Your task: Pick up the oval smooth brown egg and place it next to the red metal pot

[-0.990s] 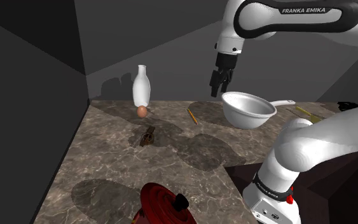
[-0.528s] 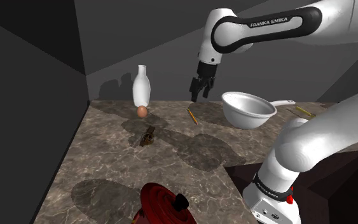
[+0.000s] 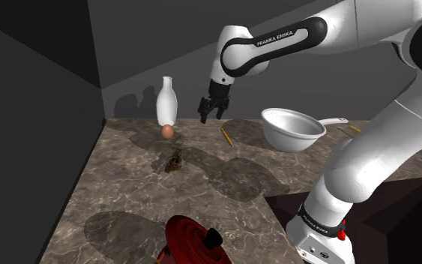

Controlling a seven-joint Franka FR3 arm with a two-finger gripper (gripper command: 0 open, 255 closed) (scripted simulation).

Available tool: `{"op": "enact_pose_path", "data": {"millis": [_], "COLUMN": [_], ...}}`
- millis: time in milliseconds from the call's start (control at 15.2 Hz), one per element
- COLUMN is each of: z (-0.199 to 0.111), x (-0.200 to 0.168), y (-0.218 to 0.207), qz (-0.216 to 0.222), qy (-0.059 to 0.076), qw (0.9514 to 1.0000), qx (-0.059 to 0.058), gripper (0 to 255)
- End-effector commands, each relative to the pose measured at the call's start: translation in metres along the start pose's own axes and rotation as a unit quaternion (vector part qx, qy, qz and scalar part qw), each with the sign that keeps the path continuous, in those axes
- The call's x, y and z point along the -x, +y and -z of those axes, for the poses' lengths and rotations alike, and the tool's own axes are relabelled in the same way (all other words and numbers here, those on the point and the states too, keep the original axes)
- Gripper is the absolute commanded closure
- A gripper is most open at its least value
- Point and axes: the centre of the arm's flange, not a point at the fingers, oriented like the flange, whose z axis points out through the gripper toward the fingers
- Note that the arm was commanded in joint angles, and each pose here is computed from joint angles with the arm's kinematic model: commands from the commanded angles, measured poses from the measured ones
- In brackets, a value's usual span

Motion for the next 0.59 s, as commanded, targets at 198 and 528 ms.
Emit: {"op": "enact_pose_path", "data": {"millis": [198, 528], "z": [-0.037, -0.067], "x": [-0.048, -0.098], "y": [-0.014, -0.027], "qz": [-0.011, -0.022], "qy": [0.024, 0.048], "qw": [0.9996, 0.9985], "qx": [-0.007, -0.013], "gripper": [0, 0]}}
